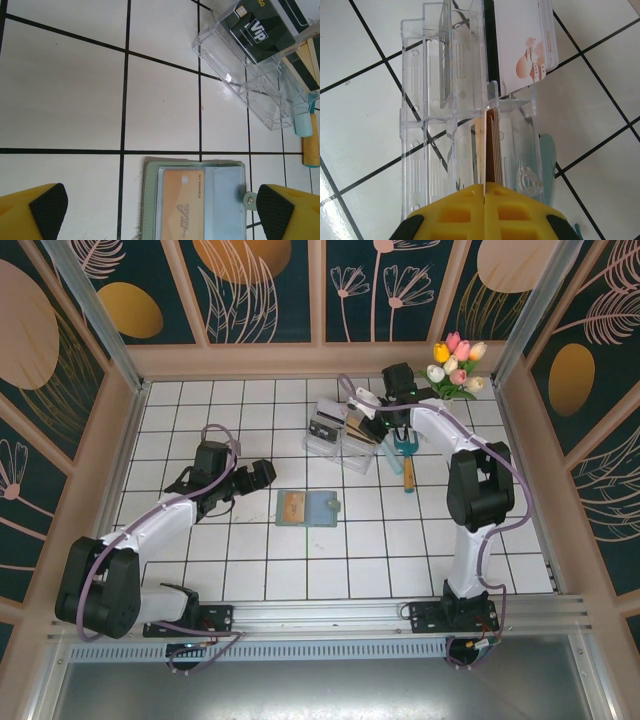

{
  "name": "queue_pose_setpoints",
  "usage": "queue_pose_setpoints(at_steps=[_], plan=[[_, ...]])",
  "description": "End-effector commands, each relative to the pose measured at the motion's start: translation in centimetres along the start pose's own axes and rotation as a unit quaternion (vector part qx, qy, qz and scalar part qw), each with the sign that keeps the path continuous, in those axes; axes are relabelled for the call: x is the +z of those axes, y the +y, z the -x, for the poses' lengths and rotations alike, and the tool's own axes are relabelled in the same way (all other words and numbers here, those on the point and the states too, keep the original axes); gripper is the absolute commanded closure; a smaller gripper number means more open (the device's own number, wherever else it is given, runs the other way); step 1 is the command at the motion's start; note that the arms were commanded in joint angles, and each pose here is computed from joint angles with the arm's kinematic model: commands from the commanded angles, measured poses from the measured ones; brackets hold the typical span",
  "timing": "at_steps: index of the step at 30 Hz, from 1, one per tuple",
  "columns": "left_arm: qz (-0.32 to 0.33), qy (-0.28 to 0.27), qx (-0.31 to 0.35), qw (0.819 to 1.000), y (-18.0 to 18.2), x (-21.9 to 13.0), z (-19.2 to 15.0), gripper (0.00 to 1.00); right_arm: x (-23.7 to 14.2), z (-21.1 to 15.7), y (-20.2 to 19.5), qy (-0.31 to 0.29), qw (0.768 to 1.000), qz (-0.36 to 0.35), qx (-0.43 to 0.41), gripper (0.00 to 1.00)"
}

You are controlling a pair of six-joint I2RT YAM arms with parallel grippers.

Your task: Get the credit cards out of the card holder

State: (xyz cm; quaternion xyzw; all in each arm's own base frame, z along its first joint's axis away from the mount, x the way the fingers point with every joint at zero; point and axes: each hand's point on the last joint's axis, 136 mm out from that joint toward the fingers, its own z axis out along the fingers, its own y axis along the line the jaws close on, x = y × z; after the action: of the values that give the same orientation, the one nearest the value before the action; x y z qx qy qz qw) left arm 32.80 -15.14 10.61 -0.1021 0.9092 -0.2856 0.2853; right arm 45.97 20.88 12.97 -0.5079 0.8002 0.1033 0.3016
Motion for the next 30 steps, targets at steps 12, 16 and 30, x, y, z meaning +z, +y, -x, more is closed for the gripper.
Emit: queue_pose_setpoints(at_steps=[12, 16, 30], plan=[[-0.034, 0.004, 0.0, 0.999, -1.3, 0.4, 0.7, 0.02, -1.5, 0.1, -0.5, 0.013, 1.0, 0.001, 0.006, 0.84], [-0.035, 0.005, -0.001, 0.999, -1.4, 0.4, 0.6, 0.01, -2.1, 1.2, -1.2, 0.003, 1.0, -0.005, 0.016, 0.78], [-0.048, 0.015, -0.004, 0.999, -1.6, 0.0, -0.2, 0.02, -6.1, 5.7, -1.2, -0.066, 0.974, -0.049, 0.213, 0.82]])
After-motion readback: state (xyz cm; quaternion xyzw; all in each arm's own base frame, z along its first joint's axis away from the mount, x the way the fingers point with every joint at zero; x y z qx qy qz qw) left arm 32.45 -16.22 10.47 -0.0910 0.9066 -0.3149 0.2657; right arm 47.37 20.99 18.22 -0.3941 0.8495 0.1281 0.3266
